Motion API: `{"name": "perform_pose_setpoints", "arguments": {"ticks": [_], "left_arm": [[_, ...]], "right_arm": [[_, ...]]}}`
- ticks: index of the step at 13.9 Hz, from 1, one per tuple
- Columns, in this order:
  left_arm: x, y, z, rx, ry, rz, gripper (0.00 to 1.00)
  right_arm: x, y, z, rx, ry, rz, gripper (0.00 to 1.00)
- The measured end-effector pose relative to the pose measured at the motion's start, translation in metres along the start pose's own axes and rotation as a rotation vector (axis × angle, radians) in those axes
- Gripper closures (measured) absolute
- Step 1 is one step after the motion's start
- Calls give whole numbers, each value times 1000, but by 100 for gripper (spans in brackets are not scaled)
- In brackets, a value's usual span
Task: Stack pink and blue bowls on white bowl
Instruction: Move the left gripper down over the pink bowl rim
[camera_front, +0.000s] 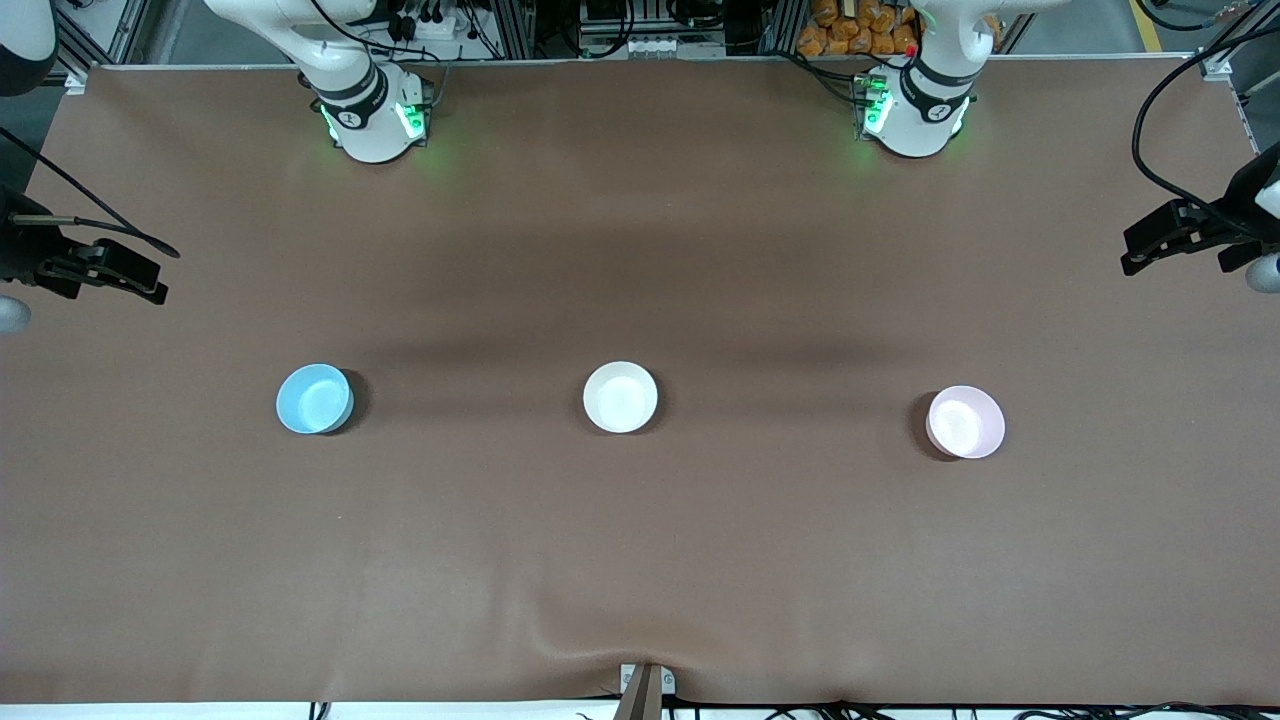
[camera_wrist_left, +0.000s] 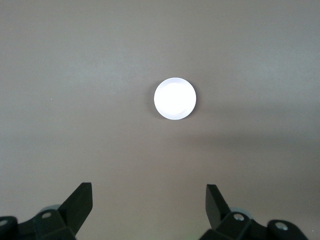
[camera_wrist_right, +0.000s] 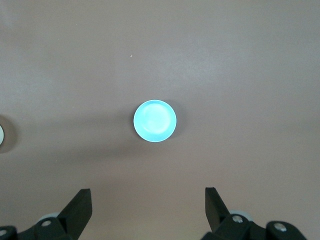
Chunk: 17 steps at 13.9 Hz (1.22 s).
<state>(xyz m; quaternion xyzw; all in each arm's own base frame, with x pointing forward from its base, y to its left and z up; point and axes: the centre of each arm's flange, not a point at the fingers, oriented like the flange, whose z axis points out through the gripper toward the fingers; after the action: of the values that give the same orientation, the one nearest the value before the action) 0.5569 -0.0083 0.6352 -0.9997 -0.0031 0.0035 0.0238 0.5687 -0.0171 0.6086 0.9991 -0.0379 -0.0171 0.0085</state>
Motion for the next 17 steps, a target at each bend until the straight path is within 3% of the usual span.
{"name": "perform_pose_setpoints", "arguments": {"ticks": [9,13,17], "left_arm": [[4,-3,9,-17,-18,4,0],[32,-14,69,-22,-100,13,0],[56,-25,154,-28,-74,31,0]], "right_arm": [[0,0,0,0,0,0,0],[0,0,0,0,-1,0,0],[0,0,1,0,-1,1,0]]}}
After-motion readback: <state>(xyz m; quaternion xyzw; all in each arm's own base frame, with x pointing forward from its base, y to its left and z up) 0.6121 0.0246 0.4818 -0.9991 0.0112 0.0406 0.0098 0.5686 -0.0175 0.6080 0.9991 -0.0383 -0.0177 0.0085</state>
